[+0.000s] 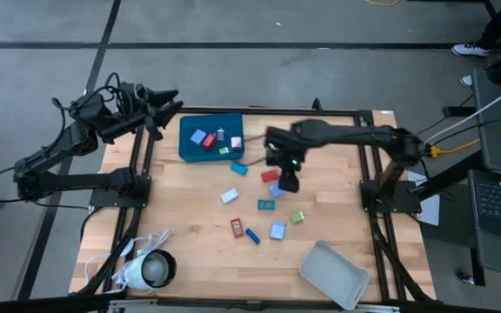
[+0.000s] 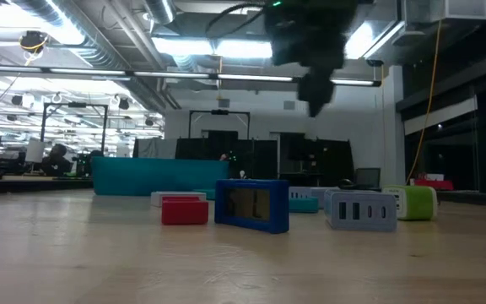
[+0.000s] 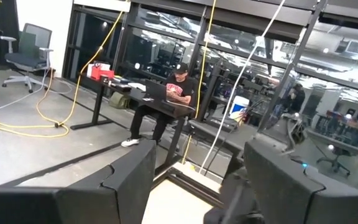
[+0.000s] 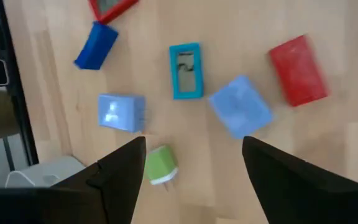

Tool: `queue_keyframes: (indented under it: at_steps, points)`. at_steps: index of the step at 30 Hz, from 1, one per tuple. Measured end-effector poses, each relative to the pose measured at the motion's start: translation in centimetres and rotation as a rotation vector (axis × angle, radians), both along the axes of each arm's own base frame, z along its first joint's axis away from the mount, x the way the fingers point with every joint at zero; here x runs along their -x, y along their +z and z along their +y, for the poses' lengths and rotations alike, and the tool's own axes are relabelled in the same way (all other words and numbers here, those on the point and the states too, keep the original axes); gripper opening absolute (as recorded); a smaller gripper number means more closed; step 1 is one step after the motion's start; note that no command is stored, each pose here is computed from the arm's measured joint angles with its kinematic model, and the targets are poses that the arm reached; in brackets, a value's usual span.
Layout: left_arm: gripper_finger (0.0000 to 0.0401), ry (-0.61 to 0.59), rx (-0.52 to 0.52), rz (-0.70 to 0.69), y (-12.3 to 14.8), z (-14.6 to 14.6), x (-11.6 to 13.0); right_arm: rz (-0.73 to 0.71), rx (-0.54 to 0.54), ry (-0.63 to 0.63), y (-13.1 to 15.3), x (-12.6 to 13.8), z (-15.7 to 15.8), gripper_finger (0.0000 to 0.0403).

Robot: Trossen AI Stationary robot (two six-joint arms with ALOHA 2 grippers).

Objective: Pick & Place Office items
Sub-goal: Put the green charger adapter into the blue bin

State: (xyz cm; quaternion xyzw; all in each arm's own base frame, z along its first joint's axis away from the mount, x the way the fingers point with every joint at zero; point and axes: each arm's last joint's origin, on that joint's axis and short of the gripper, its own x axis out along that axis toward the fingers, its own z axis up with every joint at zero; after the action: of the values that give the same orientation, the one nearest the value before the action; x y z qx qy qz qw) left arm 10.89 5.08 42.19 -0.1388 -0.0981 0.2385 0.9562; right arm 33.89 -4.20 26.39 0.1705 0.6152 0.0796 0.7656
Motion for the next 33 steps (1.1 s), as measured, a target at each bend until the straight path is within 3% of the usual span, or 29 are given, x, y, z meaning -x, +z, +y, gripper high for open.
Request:
queue_keyframes:
  at_steps: [5,8,17,23,33]
  points:
    - [0.0239,-0.001,0.004,0.010,-0.1,0.0,0.0,-0.070,0.024,-0.054,-1.7,4.1,3.0,0.0272]
    - [0.0239,-0.001,0.006,0.014,-0.2,0.0,-0.1,-0.069,0.061,0.014,-2.3,5.5,5.2,0.0272]
    - [0.0239,0.000,0.018,0.020,-0.3,0.0,-0.1,-0.064,0.225,0.343,-4.2,6.2,9.8,0.0272]
    - [0.0239,0.000,0.061,0.092,-1.1,0.1,-0.2,-0.024,0.197,0.369,-7.4,7.3,11.0,0.0272]
    - [0.0239,0.033,0.089,0.130,-1.5,0.2,-0.2,-0.106,0.207,0.362,-7.6,6.5,11.4,0.0272]
